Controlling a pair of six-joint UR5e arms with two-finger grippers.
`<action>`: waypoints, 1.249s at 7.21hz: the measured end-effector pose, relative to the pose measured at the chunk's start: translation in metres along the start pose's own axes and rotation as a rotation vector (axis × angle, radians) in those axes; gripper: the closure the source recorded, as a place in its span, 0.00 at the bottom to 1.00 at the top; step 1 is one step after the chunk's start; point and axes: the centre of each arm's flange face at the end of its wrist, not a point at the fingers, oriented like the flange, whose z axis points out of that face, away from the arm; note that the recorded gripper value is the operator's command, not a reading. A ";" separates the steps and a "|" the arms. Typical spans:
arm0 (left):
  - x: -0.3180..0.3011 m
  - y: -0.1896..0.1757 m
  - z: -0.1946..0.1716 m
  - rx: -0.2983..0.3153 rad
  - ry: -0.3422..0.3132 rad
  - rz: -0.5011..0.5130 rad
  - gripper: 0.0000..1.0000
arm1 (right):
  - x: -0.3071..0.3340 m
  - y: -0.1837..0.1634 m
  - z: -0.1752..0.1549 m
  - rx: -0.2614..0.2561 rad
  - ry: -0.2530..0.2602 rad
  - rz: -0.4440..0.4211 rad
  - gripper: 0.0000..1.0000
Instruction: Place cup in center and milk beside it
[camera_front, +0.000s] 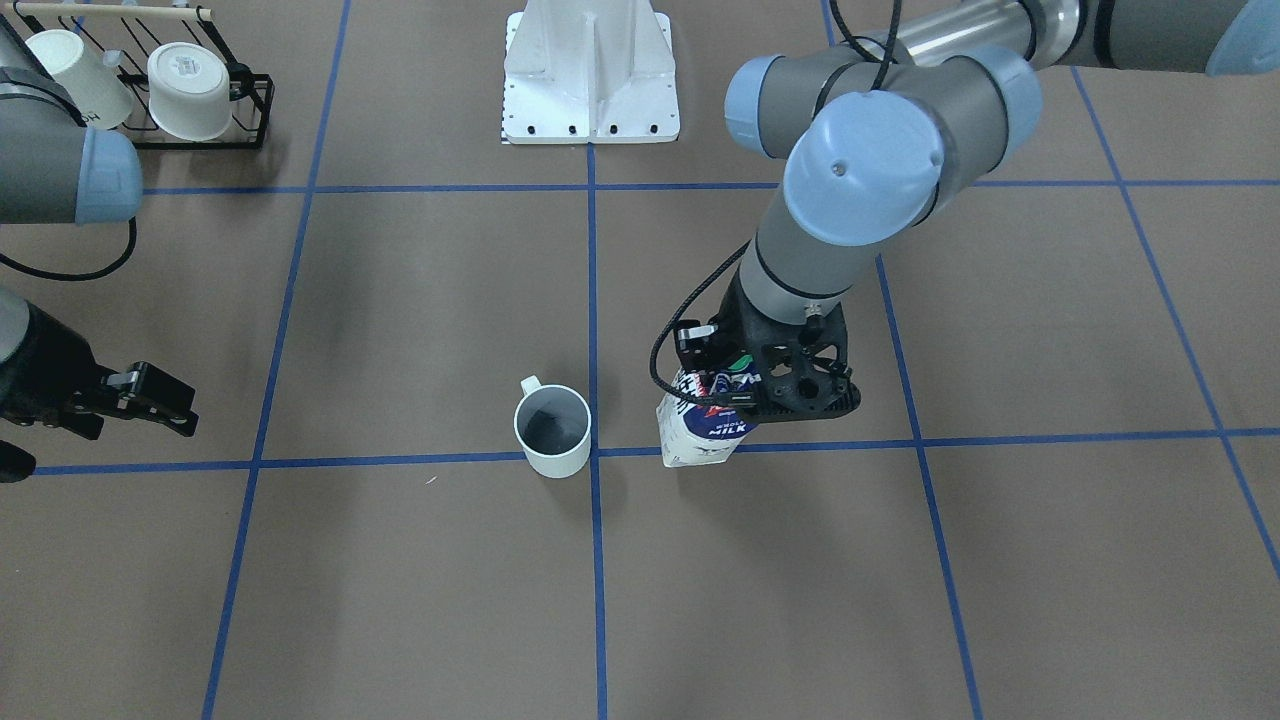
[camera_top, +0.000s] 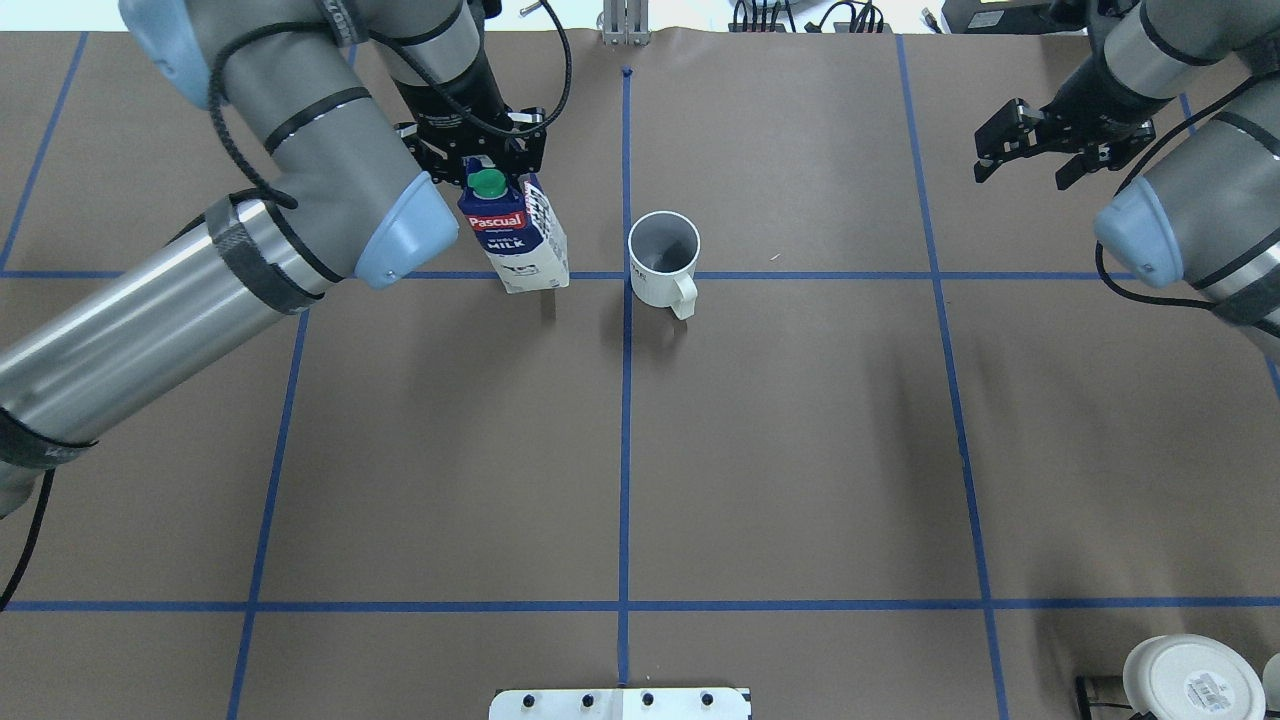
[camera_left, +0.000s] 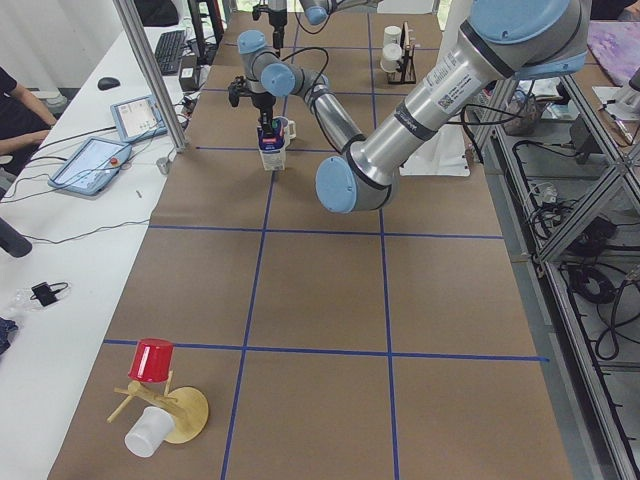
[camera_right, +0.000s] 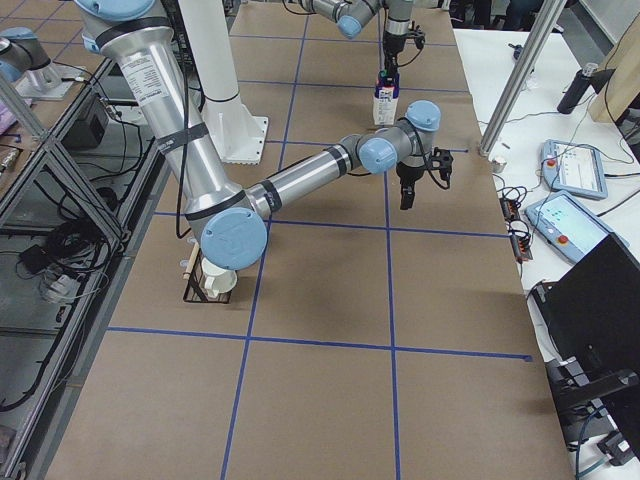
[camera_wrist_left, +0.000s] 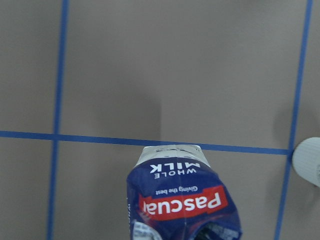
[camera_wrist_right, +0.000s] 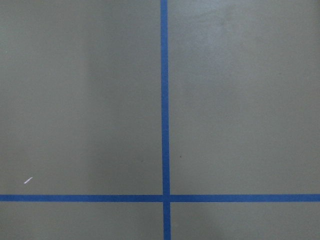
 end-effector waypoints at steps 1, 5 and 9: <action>0.012 0.000 0.003 0.000 0.002 0.005 1.00 | 0.012 0.001 0.001 -0.006 0.002 0.011 0.00; 0.038 0.015 0.022 -0.001 0.007 0.039 1.00 | 0.030 0.004 0.004 -0.016 0.008 0.030 0.00; 0.051 0.015 0.037 0.019 0.034 0.029 0.02 | 0.030 0.005 0.005 -0.018 0.009 0.031 0.00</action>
